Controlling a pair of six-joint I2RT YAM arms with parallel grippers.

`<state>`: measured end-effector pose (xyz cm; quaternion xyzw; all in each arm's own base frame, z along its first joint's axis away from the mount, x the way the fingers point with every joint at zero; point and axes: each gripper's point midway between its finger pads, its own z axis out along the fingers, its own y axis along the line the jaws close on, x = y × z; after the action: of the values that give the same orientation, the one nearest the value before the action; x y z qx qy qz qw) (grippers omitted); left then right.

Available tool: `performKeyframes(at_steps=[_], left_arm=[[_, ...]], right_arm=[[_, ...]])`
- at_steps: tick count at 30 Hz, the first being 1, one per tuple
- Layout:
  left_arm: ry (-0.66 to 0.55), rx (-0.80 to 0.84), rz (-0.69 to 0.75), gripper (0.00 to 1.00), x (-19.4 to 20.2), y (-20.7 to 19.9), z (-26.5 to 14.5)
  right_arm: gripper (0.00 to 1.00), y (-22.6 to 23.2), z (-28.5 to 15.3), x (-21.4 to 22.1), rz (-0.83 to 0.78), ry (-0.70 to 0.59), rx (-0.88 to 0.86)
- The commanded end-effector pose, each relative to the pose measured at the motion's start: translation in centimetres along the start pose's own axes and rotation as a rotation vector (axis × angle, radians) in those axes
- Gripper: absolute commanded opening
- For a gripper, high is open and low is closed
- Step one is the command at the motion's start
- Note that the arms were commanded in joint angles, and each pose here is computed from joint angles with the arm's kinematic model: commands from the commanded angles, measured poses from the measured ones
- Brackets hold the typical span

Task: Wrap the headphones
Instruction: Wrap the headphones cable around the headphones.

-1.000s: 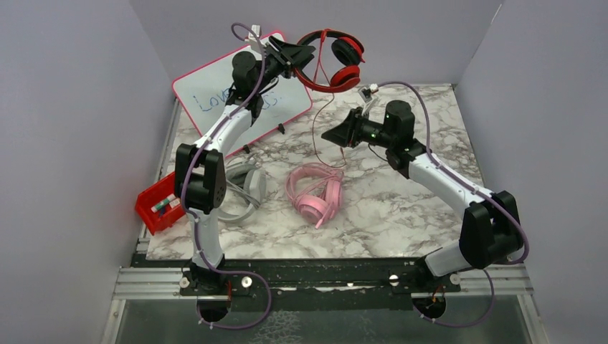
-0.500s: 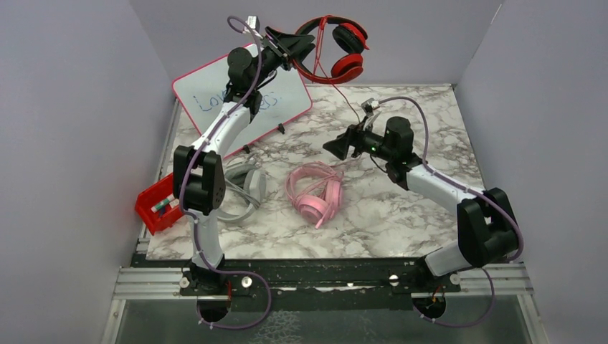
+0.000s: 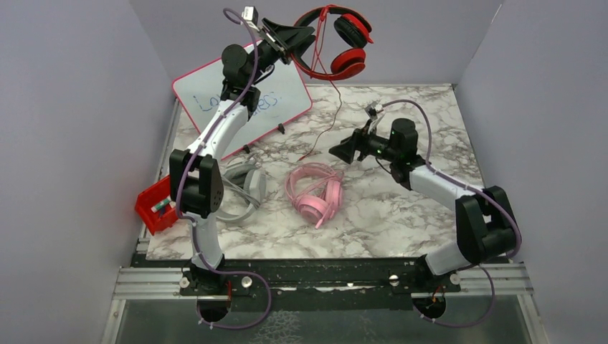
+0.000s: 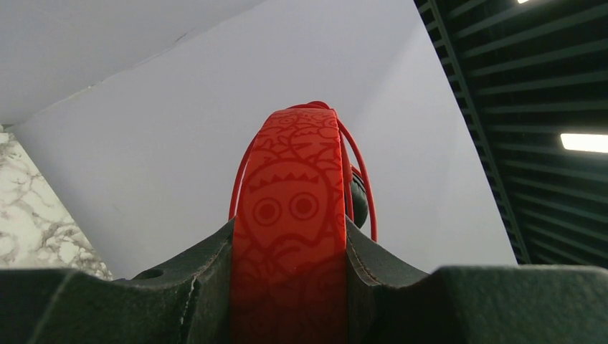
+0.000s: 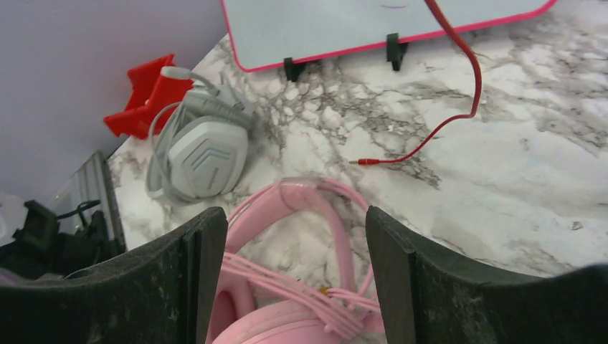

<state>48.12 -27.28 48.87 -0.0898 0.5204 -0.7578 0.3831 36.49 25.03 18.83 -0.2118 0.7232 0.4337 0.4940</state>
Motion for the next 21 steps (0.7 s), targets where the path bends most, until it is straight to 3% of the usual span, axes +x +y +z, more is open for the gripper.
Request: performKeyframes(at_steps=[1, 4, 10, 15, 21], left_arm=[[-0.003, 0.130, 0.046, 0.00, 0.0, -6.1, 0.1], [-0.003, 0.125, 0.034, 0.00, -0.1, -5.6, 0.3], [-0.013, 0.133, 0.034, 0.00, -0.2, -6.3, 0.2], [-0.011, 0.146, 0.035, 0.00, 0.1, -7.5, 0.1], [-0.002, 0.140, 0.030, 0.00, 0.3, -7.7, 0.0]], right_arm=[[0.76, 3.6, -2.5, -1.5, 0.009, 0.044, -0.043], [0.77, 2.3, -4.5, -0.3, 0.069, 0.084, 0.054], [0.80, -1.4, -4.8, 0.5, 0.082, -0.033, 0.126], [0.77, 0.5, -2.1, -0.3, 0.003, -0.100, -0.075], [0.77, 1.4, -1.2, 0.3, -0.052, -0.124, -0.171]])
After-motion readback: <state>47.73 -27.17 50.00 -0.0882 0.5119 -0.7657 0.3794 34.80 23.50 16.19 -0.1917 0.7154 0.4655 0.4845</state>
